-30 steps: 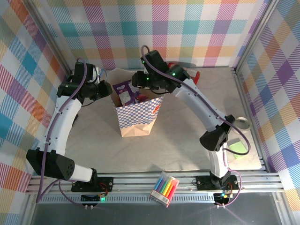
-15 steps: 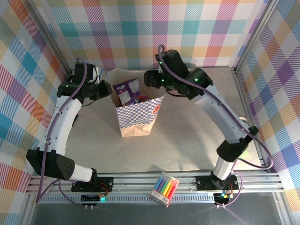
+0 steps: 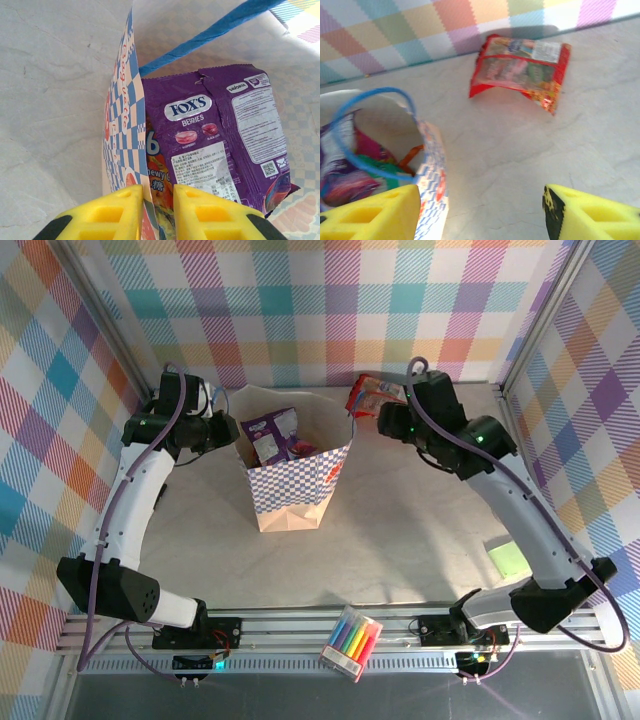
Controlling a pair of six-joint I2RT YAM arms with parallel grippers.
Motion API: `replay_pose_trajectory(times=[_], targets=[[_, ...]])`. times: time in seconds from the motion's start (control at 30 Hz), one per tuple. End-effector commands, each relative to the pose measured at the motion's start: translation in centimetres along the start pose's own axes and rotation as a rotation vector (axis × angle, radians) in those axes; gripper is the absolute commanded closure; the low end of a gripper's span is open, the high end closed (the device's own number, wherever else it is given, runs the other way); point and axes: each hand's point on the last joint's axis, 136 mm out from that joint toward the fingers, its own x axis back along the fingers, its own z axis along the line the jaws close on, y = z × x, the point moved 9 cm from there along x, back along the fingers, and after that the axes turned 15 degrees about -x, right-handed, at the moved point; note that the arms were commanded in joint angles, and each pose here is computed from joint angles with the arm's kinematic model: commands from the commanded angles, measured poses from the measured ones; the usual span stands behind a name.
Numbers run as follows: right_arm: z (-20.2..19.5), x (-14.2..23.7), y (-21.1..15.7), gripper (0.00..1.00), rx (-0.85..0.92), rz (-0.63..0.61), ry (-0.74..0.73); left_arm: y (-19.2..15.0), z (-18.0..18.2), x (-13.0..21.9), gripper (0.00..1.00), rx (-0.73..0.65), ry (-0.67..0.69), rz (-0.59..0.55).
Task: Place the snacks into the paper bag
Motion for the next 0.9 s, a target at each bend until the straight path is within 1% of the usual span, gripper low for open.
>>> replay_pose_trajectory(times=[0.0, 0.13, 0.33, 0.47, 0.57, 0.73, 0.87], targets=[[-2.0, -1.0, 0.3, 0.34, -0.086, 0.003, -0.024, 0.3, 0.2, 0.4, 0.76, -0.006, 0.019, 0.002], [-4.7, -3.7, -0.1, 0.33, -0.146, 0.068, -0.105, 0.3, 0.3, 0.1, 0.76, -0.004, 0.023, 0.014], [-6.9, -7.9, -1.4, 0.27, -0.209, 0.174, -0.171, 0.2, 0.4, 0.1, 0.76, -0.003, 0.032, 0.027], [-8.5, -11.1, -2.3, 0.21, -0.284, 0.273, -0.186, 0.1, 0.4, 0.1, 0.76, -0.002, 0.037, 0.027], [-9.5, -13.2, -2.8, 0.19, -0.369, 0.334, -0.177, 0.2, 0.5, 0.0, 0.76, -0.001, 0.04, 0.027], [-10.7, -16.3, -2.8, 0.17, -0.463, 0.357, -0.129, 0.2, 0.5, -0.1, 0.76, -0.002, 0.045, 0.034], [-10.9, -18.5, -2.4, 0.17, -0.45, 0.372, -0.147, 0.3, 0.6, -0.1, 0.76, -0.006, 0.053, 0.033]])
